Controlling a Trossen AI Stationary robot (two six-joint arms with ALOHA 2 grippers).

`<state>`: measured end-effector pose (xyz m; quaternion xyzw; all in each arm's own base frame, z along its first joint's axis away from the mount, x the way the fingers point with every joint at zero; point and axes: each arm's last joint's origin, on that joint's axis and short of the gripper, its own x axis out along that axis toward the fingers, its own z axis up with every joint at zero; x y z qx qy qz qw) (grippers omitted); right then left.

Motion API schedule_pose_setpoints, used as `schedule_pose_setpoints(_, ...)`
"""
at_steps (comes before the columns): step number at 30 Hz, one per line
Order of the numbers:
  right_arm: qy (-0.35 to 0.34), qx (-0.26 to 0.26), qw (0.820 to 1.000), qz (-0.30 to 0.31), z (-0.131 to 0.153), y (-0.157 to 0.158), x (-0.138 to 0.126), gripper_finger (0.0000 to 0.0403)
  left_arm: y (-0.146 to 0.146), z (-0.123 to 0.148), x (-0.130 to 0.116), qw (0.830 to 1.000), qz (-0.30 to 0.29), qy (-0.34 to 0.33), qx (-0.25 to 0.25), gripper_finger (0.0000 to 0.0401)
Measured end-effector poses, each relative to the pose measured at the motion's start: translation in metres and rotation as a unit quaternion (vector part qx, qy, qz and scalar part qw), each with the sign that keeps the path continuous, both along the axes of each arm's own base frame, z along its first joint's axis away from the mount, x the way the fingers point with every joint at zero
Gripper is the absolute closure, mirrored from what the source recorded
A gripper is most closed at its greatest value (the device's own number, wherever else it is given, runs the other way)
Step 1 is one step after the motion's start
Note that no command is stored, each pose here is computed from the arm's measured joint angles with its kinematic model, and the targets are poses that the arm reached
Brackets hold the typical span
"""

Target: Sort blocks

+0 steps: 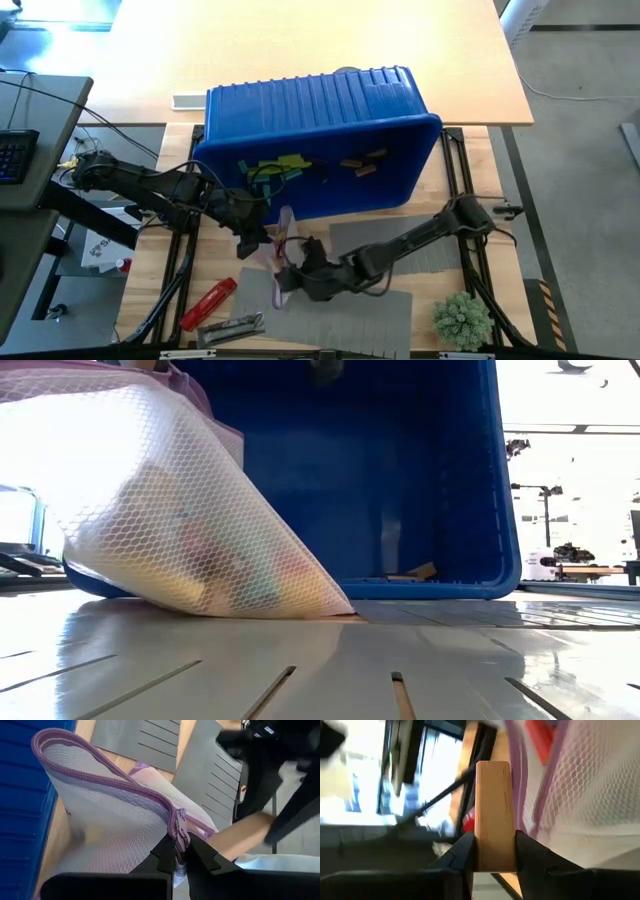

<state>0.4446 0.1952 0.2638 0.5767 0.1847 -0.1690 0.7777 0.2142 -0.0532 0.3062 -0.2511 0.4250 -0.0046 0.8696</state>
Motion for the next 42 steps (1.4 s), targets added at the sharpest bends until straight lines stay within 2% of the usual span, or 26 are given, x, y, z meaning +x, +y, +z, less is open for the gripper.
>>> schedule_pose_setpoints(4, -0.023, 0.052, 0.994, -0.093, 0.006, 0.007, 0.007, 0.0316, -0.004, 0.0, -0.001, 1.0, -0.007, 0.001, -0.001, 0.0401)
schedule_pose_setpoints(9, -0.011, 0.072, 0.989, -0.126, 0.015, 0.014, 0.001, 0.0316, -0.006, -0.002, -0.004, 0.999, -0.025, 0.023, -0.026, 0.0401)
schedule_pose_setpoints(15, 0.026, 0.116, 0.988, -0.1, 0.012, 0.019, -0.003, 0.0316, -0.007, -0.004, -0.007, 0.998, -0.04, 0.04, -0.024, 0.0401)
schedule_pose_setpoints(18, 0.037, 0.116, 0.986, -0.113, 0.004, 0.012, 0.0, 0.0316, -0.011, -0.004, -0.008, 0.998, -0.052, 0.038, -0.024, 0.0401)
schedule_pose_setpoints(23, 0.027, 0.109, 0.989, -0.099, 0.009, -0.003, 0.008, 0.0316, -0.018, -0.004, -0.01, 0.997, -0.062, 0.041, -0.028, 0.0401)
schedule_pose_setpoints(30, 0.041, 0.118, 0.987, -0.097, -0.001, -0.017, 0.019, 0.0316, -0.025, -0.003, -0.012, 0.997, -0.063, 0.04, -0.038, 0.0401)
schedule_pose_setpoints(32, 0.042, 0.106, 0.99, -0.086, -0.006, -0.019, 0.022, 0.0316, -0.027, -0.002, -0.011, 0.997, -0.063, 0.032, -0.044, 0.0401)
schedule_pose_setpoints(34, 0.047, 0.089, 0.992, -0.071, -0.008, -0.02, 0.024, 0.0305, -0.03, 0.0, -0.01, 0.996, -0.065, 0.022, -0.052, 0.0401)
schedule_pose_setpoints(39, 0.046, 0.063, 0.996, -0.032, -0.005, -0.025, 0.027, 0.0239, -0.033, 0.0, -0.011, 0.996, -0.063, 0.022, -0.06, 0.0401)
schedule_pose_setpoints(42, 0.049, 0.038, 0.998, -0.002, -0.005, -0.024, 0.027, 0.022, -0.033, 0.0, -0.011, 0.996, -0.066, 0.022, -0.058, 0.0401)
